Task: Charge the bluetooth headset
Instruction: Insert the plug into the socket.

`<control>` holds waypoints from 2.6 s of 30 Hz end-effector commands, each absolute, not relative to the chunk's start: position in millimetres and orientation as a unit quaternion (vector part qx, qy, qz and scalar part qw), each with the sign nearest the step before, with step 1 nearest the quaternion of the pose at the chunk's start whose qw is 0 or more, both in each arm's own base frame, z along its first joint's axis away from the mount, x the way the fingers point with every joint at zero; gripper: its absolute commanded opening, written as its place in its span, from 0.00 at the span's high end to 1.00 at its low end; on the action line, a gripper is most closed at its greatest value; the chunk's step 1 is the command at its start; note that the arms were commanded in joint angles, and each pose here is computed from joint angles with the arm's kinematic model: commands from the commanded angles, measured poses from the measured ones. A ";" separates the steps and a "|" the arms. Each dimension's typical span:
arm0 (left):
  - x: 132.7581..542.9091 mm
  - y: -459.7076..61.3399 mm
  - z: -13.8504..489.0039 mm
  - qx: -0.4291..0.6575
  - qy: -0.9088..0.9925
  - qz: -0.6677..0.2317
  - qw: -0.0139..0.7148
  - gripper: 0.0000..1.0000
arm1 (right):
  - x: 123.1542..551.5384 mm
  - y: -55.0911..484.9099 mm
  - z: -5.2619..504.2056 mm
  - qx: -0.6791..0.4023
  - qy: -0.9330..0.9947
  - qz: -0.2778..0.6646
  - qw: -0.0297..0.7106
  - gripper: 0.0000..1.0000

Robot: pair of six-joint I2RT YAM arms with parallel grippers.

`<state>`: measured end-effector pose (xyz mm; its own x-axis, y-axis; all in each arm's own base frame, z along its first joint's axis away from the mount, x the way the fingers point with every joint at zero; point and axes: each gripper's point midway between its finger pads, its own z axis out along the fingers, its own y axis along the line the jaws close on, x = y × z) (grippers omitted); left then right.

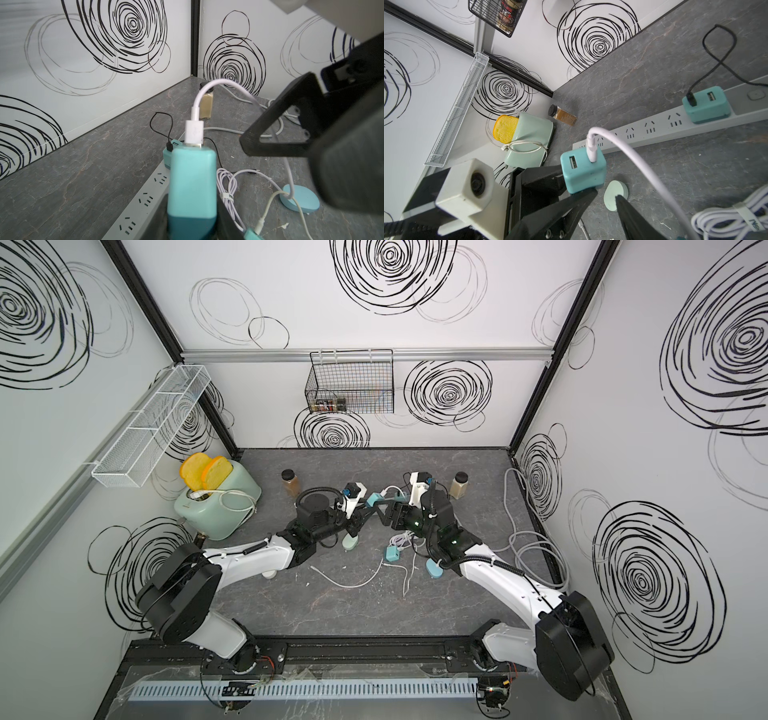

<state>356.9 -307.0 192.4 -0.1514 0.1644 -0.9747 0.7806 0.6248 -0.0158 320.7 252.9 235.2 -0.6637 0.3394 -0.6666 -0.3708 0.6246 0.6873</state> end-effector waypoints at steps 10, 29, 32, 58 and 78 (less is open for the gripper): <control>343.5 -316.8 228.9 0.334 0.664 -0.332 0.581 0.91 | 338.4 253.1 253.3 -0.008 0.778 0.477 0.407 0.34; 329.1 -330.5 229.2 0.363 0.646 -0.356 0.570 0.93 | 344.1 259.7 243.6 -0.019 0.782 0.480 0.396 0.51; 330.4 -329.3 229.8 0.361 0.647 -0.353 0.572 0.81 | 346.0 260.1 241.5 -0.021 0.784 0.476 0.398 0.58; 276.4 -175.7 190.7 0.061 0.728 -0.356 0.583 0.32 | 414.4 330.2 187.3 -0.100 0.805 0.266 0.521 0.71; 240.7 -170.8 177.2 0.099 0.714 -0.333 0.608 0.34 | 449.6 329.6 130.0 -0.083 0.824 0.168 0.535 0.71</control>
<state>238.8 -172.0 174.1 -0.2671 -0.2648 -0.9266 0.5499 0.7477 -0.3722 439.8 327.9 116.3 -0.4679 0.0234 -0.8835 -0.3365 0.9196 0.2025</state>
